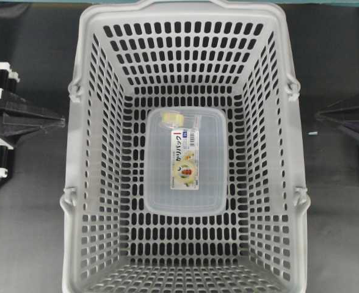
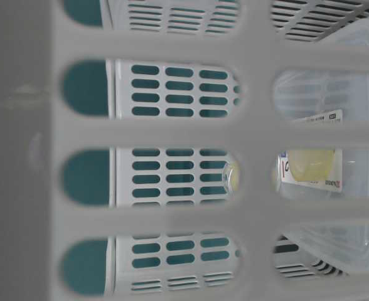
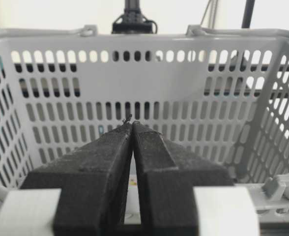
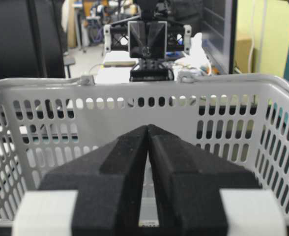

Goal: Pick up the cellophane tape from the shopping basket with the left arm.
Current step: 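Move the left gripper over the basket toward the clear tape roll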

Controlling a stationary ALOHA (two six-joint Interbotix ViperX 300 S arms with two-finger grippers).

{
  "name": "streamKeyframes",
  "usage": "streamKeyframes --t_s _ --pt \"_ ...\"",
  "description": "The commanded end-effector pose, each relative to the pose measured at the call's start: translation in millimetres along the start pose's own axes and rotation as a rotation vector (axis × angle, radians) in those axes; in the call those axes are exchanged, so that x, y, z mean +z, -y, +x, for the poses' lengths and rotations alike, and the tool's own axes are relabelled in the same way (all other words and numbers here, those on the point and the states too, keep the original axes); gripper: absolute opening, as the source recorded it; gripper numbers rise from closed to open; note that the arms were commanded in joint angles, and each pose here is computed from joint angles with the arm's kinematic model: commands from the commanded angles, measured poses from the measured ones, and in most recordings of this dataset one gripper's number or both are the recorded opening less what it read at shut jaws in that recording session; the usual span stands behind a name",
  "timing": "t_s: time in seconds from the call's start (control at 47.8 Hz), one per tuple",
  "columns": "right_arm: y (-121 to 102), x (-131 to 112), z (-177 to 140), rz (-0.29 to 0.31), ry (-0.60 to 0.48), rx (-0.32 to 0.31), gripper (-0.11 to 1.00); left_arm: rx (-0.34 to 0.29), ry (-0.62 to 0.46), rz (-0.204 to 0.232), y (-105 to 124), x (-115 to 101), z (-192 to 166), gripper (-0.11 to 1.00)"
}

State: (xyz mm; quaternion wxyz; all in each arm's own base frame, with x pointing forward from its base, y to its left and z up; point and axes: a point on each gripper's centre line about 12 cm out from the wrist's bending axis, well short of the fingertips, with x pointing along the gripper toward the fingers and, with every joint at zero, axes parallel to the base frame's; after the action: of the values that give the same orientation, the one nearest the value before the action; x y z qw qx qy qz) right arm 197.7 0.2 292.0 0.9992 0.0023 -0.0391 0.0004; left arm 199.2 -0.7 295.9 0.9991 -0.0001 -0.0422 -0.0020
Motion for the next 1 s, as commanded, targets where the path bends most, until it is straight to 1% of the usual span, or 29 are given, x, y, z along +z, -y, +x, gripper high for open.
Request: streamKeyframes --t_s 0.0,0.021,0.063,0.084,0.126,0.293,0.418,0.523,0.649,0.732,0.921,0.983 --pt "1.6 10.8 3.0 0.01 0.032 -0.009 0.01 -0.019 0.02 0.035 3.2 29.4 7.9 0.06" --pt "1.8 11.9 2.9 0.013 0.037 -0.01 0.01 -0.018 0.011 0.035 3.1 33.7 9.0 0.06" --pt "2.0 12.3 3.0 0.02 0.037 -0.011 0.06 -0.016 -0.021 0.036 2.8 43.5 13.1 0.01" --pt "2.0 13.1 3.1 0.023 0.04 -0.012 0.06 -0.016 -0.038 0.036 2.9 46.9 14.8 0.0" --pt "2.2 13.8 3.2 0.034 0.042 -0.013 0.0 -0.015 -0.07 0.035 2.9 54.5 17.8 0.0" --pt "2.2 20.8 5.1 0.086 0.05 -0.011 -0.01 -0.019 -0.199 0.033 4.8 85.5 38.2 0.0" --pt "2.1 22.7 6.0 0.091 0.036 -0.011 -0.01 -0.024 -0.318 0.036 6.9 96.6 60.8 0.0" --pt "2.3 22.3 6.5 0.086 0.017 -0.013 -0.01 -0.023 -0.436 0.041 7.4 94.0 80.4 0.0" --pt "2.4 19.2 6.9 0.082 -0.024 -0.015 -0.01 -0.022 -0.582 0.047 8.3 80.6 107.9 0.0" --pt "2.4 18.2 6.8 0.084 -0.045 -0.015 0.0 -0.024 -0.651 0.046 9.9 72.5 125.5 0.0" --pt "2.3 15.0 7.0 0.079 -0.075 -0.016 0.0 -0.03 -0.766 0.054 14.2 61.7 163.4 0.0" --pt "2.2 13.0 6.5 0.078 -0.093 -0.016 0.04 -0.029 -0.802 0.054 14.5 58.3 173.0 0.0"
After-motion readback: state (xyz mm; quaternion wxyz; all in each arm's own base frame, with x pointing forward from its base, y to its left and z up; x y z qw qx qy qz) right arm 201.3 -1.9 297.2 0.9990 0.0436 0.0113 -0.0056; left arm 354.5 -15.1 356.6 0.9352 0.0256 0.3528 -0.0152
